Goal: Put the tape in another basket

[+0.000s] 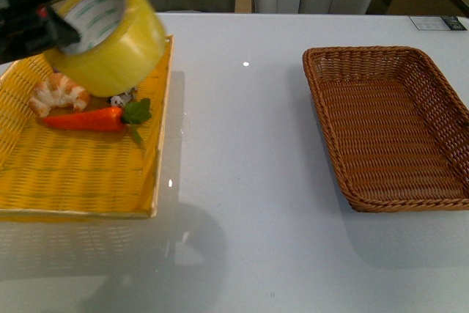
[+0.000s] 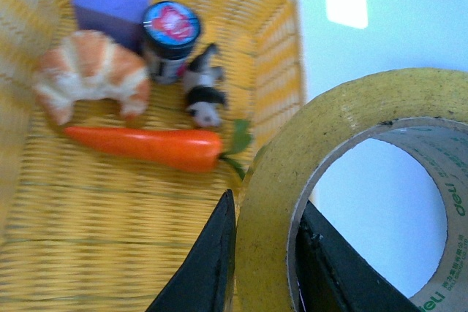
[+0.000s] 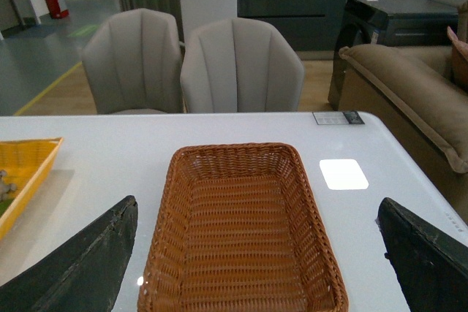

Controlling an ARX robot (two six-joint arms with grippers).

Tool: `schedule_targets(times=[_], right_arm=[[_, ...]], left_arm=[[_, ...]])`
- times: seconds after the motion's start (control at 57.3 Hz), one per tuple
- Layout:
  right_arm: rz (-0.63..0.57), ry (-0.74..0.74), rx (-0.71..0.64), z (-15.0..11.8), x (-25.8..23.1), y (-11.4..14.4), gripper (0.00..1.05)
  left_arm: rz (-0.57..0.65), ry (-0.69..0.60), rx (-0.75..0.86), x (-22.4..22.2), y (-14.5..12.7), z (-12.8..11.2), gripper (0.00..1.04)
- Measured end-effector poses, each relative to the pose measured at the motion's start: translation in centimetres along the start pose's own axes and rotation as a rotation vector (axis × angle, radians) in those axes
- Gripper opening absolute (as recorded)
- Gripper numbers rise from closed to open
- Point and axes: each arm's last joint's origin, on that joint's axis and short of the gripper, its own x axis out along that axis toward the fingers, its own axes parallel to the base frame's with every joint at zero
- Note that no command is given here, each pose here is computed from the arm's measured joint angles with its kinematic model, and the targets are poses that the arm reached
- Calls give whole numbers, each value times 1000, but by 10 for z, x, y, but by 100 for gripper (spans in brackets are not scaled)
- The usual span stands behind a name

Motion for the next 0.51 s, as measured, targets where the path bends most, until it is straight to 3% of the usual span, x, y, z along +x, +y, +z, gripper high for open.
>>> schedule_targets(times=[0.105,0.297,0.454,0.506], right_arm=[[0,0,0,0,0,0,96],[0,0,0,0,0,0,96],[-4,3,4,0,0,0,96],[-59,149,70,-2,1,1,96]], left_arm=[[-101,8,32,-2,-55,-3,16],[-221,48,78,-8,-119,-22,16],[-276,80,91,-13,-141,-33,16],[-273,80,92,-14,-142,-34,16]])
